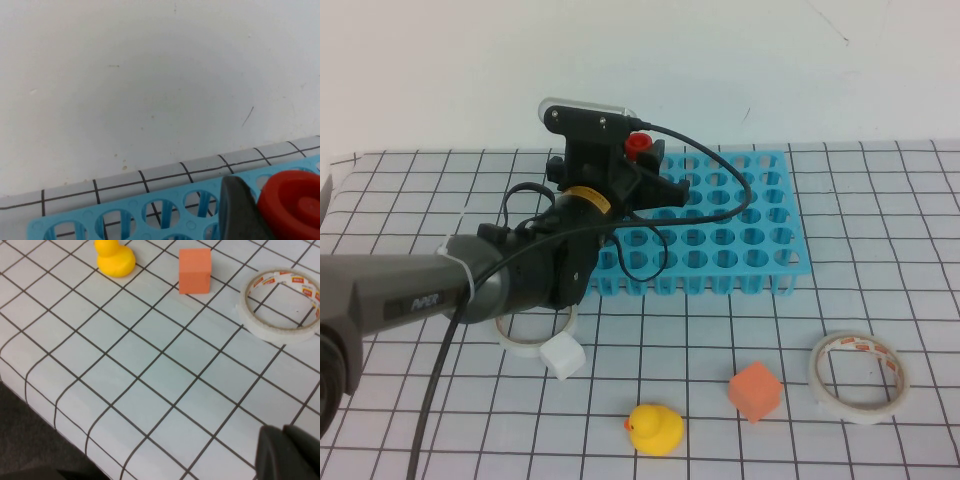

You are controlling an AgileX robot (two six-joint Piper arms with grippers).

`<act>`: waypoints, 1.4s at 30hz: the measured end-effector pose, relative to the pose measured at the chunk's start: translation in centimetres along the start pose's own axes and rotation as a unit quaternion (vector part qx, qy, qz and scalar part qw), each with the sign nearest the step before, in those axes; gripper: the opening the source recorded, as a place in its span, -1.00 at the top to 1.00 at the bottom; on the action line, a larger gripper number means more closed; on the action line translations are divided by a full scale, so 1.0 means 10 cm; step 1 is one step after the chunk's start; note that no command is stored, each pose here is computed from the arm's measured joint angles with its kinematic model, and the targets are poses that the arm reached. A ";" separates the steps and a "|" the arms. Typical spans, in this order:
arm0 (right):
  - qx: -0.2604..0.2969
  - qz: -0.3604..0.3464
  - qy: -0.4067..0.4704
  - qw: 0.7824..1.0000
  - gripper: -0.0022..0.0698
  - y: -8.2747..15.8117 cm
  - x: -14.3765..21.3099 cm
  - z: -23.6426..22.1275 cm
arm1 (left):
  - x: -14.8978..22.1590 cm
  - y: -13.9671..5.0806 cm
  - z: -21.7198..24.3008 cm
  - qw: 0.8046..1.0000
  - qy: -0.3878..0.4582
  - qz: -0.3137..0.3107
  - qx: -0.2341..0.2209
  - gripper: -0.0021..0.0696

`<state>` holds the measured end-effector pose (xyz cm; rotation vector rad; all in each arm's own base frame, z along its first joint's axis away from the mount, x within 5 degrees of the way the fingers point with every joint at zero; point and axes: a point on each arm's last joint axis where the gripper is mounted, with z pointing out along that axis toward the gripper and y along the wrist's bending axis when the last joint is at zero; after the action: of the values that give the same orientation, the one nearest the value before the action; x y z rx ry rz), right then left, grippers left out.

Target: Place the test tubes

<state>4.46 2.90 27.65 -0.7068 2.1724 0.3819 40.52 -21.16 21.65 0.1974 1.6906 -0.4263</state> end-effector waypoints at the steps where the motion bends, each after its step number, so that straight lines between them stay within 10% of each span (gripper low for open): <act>1: 0.000 0.000 0.000 1.000 0.94 0.00 0.00 0.00 | 0.00 0.01 0.00 1.000 -0.001 -0.002 -0.004 0.25; 42: 0.000 0.000 0.000 1.000 0.94 0.00 0.00 0.00 | 0.04 0.04 -0.01 0.999 0.021 -0.017 -0.020 0.26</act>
<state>4.46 2.90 27.65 -0.7068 2.1724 0.3819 40.46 -20.81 21.22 0.1494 1.7453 -0.4159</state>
